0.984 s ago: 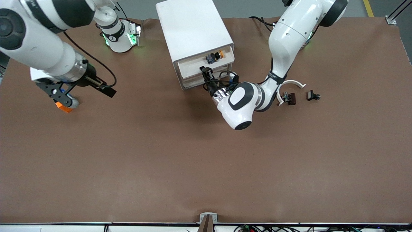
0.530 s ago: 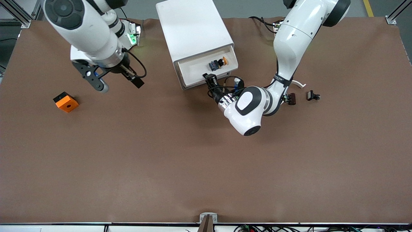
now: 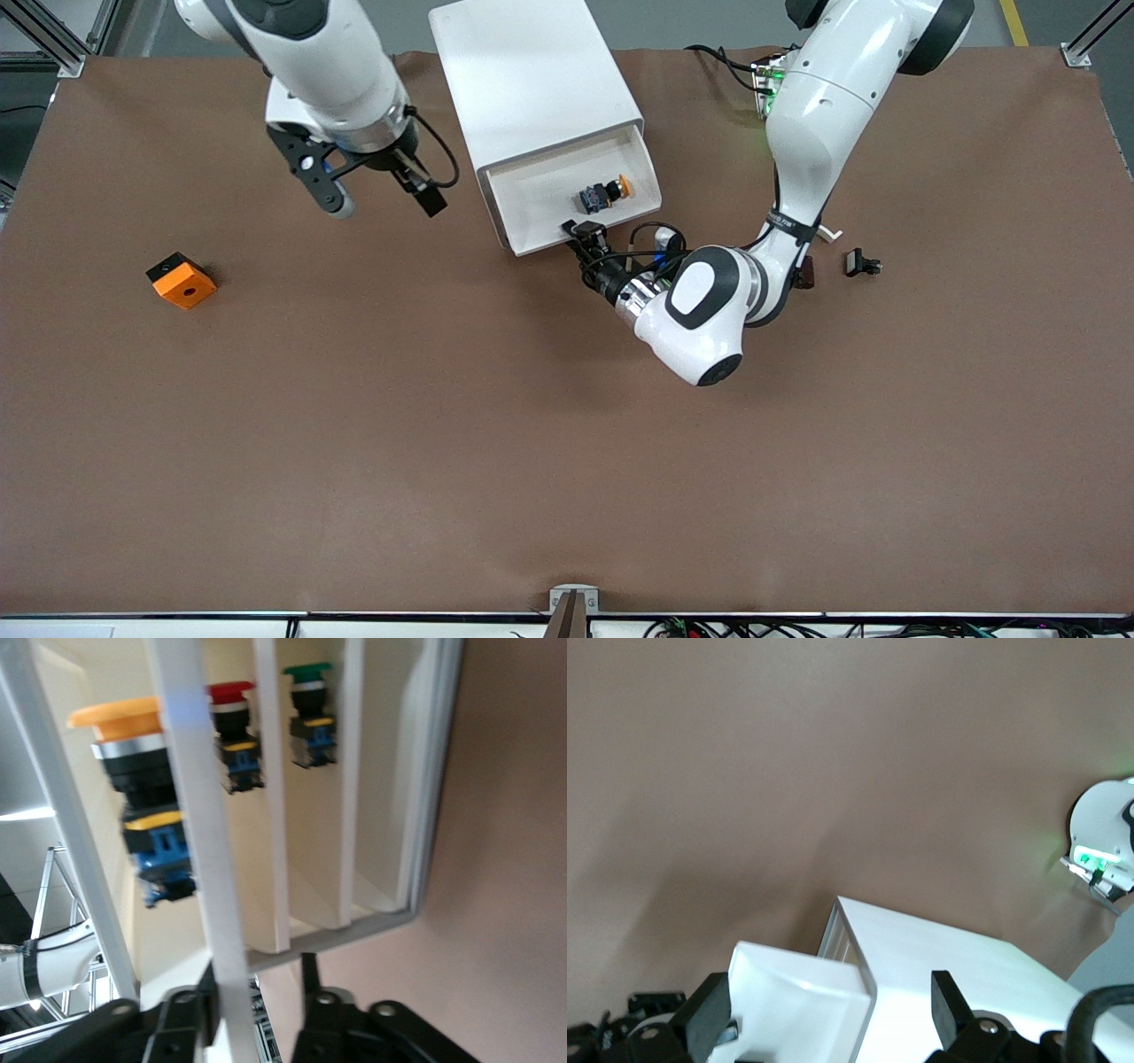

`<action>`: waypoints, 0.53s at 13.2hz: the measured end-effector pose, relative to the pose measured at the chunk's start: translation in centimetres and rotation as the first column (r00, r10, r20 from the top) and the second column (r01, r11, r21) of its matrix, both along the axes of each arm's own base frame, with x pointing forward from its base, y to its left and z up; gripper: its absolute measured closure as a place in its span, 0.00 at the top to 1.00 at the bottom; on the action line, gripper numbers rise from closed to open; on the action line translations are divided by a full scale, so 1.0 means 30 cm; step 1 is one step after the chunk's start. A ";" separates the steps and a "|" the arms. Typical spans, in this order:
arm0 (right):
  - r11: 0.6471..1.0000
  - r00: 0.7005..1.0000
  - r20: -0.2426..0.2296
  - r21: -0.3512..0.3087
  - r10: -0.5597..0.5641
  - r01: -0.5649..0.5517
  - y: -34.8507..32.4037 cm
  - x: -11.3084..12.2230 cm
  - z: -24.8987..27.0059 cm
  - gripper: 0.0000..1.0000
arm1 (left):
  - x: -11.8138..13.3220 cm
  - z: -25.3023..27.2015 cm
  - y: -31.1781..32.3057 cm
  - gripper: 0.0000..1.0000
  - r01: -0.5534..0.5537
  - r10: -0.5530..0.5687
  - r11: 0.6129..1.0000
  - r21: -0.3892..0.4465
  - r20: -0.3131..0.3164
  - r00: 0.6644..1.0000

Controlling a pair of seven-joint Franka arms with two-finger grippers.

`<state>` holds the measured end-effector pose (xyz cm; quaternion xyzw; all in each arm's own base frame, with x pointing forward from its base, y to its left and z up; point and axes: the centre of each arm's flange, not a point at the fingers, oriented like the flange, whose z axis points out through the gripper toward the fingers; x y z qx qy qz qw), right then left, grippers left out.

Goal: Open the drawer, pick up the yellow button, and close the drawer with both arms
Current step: 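Release the handle with the left gripper while the right gripper enters the drawer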

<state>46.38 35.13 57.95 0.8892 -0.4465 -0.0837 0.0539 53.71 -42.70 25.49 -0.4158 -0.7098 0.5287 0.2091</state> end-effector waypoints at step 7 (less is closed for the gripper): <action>0.996 0.994 0.050 -0.006 -0.093 0.093 0.315 -0.128 -0.129 1.00 | 0.279 0.195 0.204 1.00 -0.069 0.108 0.984 -0.163 0.251 0.962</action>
